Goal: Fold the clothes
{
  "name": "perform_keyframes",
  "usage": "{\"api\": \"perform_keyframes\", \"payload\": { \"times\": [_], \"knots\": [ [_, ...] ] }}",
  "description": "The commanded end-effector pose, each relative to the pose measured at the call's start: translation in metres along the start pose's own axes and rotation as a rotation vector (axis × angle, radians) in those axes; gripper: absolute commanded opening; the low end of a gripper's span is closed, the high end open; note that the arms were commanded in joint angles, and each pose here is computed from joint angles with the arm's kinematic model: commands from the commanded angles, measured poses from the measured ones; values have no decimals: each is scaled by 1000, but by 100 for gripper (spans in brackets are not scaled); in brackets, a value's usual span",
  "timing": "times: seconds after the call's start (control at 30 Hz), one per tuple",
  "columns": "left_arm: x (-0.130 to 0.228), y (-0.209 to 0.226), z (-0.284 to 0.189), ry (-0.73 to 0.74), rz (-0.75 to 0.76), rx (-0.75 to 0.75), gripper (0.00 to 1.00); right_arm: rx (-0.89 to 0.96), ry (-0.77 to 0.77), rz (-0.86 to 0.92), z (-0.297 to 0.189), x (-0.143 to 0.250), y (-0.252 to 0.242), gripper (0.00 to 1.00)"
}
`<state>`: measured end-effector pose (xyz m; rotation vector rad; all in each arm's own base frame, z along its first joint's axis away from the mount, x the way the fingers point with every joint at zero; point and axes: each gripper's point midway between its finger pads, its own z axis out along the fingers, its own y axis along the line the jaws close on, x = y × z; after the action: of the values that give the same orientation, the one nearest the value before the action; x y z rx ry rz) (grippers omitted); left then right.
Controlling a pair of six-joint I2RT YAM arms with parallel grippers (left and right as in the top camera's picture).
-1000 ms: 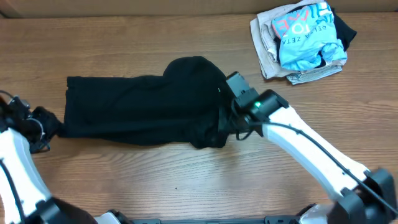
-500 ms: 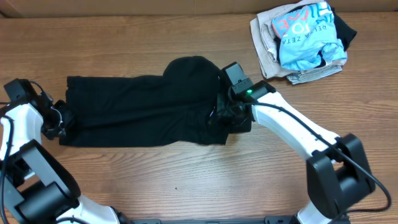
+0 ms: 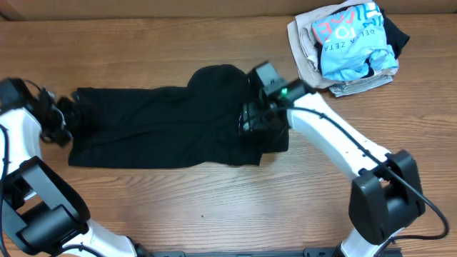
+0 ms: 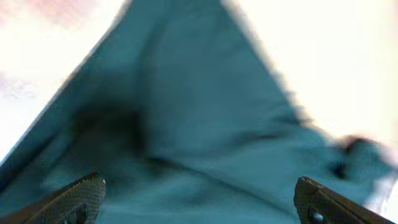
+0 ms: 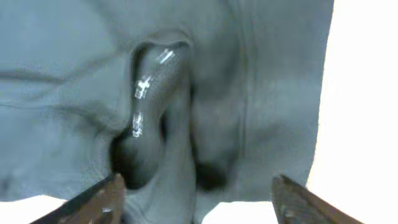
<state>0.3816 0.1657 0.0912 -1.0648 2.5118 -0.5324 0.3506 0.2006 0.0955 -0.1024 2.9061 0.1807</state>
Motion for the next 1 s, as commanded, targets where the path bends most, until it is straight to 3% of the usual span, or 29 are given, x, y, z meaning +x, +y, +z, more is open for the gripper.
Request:
{"api": "perform_keyframes", "payload": {
  "times": [0.0,0.13,0.23,0.4,0.6,0.73,0.87,0.97],
  "knots": [
    [-28,-76,-44,-48,139,262,97,-73,-79,-119,-61,-32,22,82],
    [-46,-116,-79,-137,359,258,97,-98,-85,-190,-107,-36,28,87],
    [-67,-119,-85,-247,484,64,100,-101,-96,-205,-123,-38,29,88],
    [-97,-95,-62,-349,543,-283,100,-99,-97,-213,-123,-38,29,88],
    [-104,-62,-12,-265,511,-331,100,-101,-107,-224,-123,-40,30,88],
    [-101,-47,19,-205,514,-349,89,-101,-128,-224,-124,-45,31,86],
    [-96,-34,43,-153,507,-360,81,-109,-150,-224,-125,-50,33,79],
    [-91,-24,61,-115,499,-369,58,-112,-156,-224,-124,-52,34,76]
  ]
}}
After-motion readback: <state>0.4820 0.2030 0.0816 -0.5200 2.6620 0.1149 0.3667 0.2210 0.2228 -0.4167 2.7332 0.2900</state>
